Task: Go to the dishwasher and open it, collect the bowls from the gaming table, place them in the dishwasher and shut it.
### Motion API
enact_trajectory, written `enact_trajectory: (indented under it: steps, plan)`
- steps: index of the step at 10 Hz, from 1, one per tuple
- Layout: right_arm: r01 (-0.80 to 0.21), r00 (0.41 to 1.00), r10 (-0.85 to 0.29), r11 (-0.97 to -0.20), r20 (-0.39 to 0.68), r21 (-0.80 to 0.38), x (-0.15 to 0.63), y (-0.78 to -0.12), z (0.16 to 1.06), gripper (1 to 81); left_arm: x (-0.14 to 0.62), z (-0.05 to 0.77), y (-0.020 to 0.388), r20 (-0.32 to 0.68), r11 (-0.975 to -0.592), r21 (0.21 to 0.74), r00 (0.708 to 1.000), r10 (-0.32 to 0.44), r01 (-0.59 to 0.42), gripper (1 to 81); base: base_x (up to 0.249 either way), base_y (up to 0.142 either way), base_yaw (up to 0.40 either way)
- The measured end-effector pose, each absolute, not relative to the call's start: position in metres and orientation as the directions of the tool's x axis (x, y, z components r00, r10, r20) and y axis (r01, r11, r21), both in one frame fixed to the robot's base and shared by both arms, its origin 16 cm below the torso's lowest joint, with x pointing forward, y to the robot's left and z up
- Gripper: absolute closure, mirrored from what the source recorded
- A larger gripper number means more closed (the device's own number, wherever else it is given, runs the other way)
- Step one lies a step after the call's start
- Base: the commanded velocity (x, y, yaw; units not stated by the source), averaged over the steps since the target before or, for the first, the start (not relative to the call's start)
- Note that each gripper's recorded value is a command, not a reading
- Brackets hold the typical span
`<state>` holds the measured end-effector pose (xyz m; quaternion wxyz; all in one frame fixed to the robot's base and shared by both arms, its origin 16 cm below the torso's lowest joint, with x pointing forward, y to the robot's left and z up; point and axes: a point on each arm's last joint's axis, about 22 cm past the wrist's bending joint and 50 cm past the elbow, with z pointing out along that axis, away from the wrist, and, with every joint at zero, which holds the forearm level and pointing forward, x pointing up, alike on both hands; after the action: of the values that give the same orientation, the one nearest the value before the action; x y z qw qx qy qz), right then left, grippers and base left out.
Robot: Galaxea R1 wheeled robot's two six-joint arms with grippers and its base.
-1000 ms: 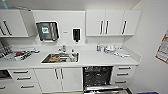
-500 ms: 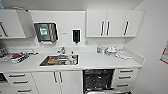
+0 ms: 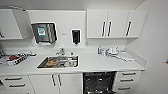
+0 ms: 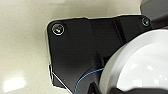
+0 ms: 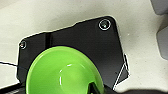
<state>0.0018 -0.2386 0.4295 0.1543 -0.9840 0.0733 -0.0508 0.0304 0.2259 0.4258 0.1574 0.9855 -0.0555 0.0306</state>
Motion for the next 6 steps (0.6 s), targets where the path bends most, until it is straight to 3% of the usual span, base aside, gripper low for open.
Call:
enact_trajectory:
  steps: [6]
  plan:
    - [-0.135,0.986,-0.158,-0.940,0.050,-0.314,-0.015,-0.235,0.429,81.1,0.026,0.426,0.227,0.068,-0.945,0.306,0.993,-0.101,-0.118,81.1,0.130,0.000,0.000]
